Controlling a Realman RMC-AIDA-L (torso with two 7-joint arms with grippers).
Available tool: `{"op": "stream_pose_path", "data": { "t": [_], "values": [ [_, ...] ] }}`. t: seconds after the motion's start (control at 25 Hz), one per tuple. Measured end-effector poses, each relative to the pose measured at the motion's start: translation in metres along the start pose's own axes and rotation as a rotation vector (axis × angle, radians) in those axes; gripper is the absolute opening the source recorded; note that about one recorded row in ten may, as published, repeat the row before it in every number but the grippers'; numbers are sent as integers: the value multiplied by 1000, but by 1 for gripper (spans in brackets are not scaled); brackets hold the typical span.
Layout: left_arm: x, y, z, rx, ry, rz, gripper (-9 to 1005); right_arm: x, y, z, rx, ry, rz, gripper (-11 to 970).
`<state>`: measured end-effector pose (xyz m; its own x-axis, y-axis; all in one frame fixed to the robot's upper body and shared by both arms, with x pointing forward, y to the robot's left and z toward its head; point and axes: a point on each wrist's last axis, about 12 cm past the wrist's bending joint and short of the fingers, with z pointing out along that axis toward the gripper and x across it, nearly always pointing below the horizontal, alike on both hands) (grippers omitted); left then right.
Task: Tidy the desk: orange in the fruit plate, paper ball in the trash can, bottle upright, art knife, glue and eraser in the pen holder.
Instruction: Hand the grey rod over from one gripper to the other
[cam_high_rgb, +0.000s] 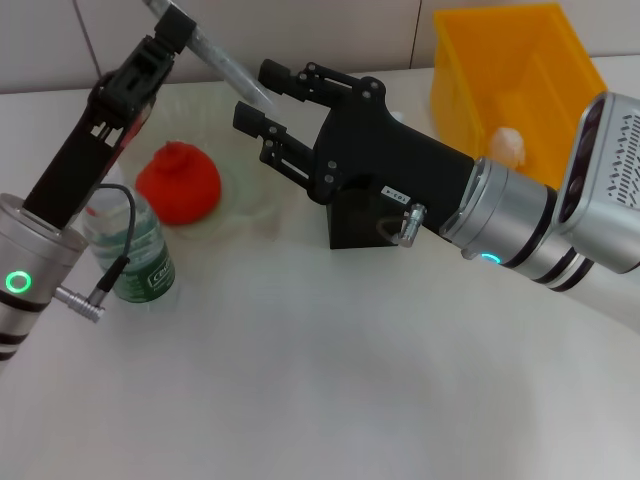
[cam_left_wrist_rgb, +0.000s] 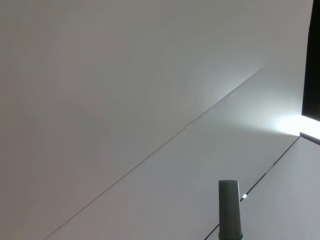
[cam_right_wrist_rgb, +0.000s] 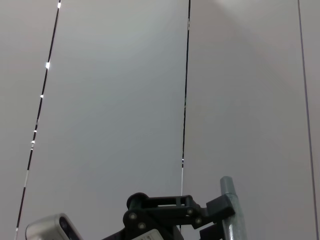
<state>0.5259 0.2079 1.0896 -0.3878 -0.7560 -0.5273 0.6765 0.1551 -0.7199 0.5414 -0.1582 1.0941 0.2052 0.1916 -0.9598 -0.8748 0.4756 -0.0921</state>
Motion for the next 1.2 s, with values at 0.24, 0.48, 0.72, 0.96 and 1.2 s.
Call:
{"op": "stream_pose_path", "data": {
  "t": [0.24,0.48,0.72,0.96,1.2],
  "values": [
    [0,0,-1,-3,-8,-2,168,0,0,0,0,1,1,427],
    [2,1,0,-12,3,-6,169,-1,0,1,-2,-3,-2,349],
    [2,0,1,-3,4,-8,170,-3,-2,3,2,-11,-6,273],
    [2,-1,1,0,3,-8,171,-2,-3,5,7,-3,-10,207],
    [3,-1,2,7,3,-6,172,-2,-3,6,9,1,-11,155]
  ]
}}
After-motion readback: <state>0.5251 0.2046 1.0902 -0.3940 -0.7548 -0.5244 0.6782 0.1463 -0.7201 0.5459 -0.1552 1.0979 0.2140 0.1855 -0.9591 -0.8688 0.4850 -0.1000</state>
